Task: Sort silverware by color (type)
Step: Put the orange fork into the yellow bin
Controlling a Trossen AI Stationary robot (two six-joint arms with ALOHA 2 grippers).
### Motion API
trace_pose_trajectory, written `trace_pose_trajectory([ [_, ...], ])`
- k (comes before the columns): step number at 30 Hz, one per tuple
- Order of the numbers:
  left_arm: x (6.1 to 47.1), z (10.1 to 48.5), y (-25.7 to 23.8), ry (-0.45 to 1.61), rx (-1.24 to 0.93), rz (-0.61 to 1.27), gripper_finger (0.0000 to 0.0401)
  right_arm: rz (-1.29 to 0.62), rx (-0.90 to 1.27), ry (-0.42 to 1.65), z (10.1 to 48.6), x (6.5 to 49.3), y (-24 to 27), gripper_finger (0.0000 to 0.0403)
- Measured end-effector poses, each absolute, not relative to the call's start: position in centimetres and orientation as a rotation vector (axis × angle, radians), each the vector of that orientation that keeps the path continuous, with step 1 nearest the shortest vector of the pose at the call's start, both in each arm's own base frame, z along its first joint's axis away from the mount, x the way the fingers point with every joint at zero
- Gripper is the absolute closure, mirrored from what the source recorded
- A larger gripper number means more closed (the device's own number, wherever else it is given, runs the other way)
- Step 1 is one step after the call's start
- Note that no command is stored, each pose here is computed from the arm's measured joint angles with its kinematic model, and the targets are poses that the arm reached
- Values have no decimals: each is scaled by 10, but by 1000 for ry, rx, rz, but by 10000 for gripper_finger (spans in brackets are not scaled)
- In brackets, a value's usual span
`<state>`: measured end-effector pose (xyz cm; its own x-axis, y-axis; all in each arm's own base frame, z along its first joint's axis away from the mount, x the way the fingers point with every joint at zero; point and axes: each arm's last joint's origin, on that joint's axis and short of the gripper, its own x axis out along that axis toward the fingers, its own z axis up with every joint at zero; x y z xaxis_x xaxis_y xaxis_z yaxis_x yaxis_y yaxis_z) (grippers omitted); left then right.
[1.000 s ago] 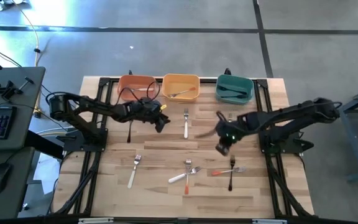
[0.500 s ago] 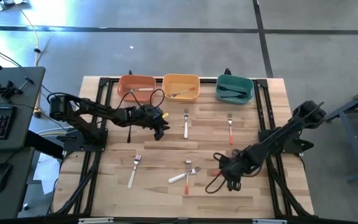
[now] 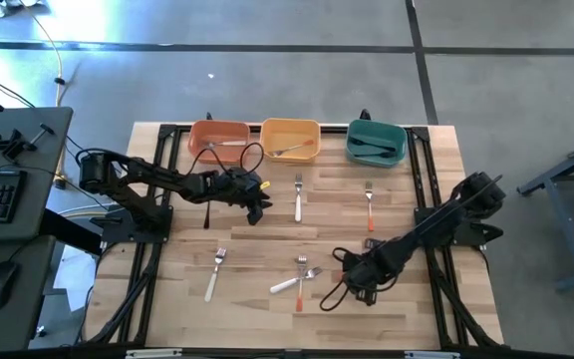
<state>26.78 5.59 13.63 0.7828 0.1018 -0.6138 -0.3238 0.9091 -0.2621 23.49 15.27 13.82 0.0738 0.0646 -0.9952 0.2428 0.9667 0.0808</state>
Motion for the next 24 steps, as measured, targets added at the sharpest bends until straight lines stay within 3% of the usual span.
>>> trace_pose_trajectory([
  [15,267,135,56,650,-401,247,275,-32,284,1556,130,245,144,393],
  [24,265,132,55,681,-413,241,275,70,312,1485,146,250,136,402],
])
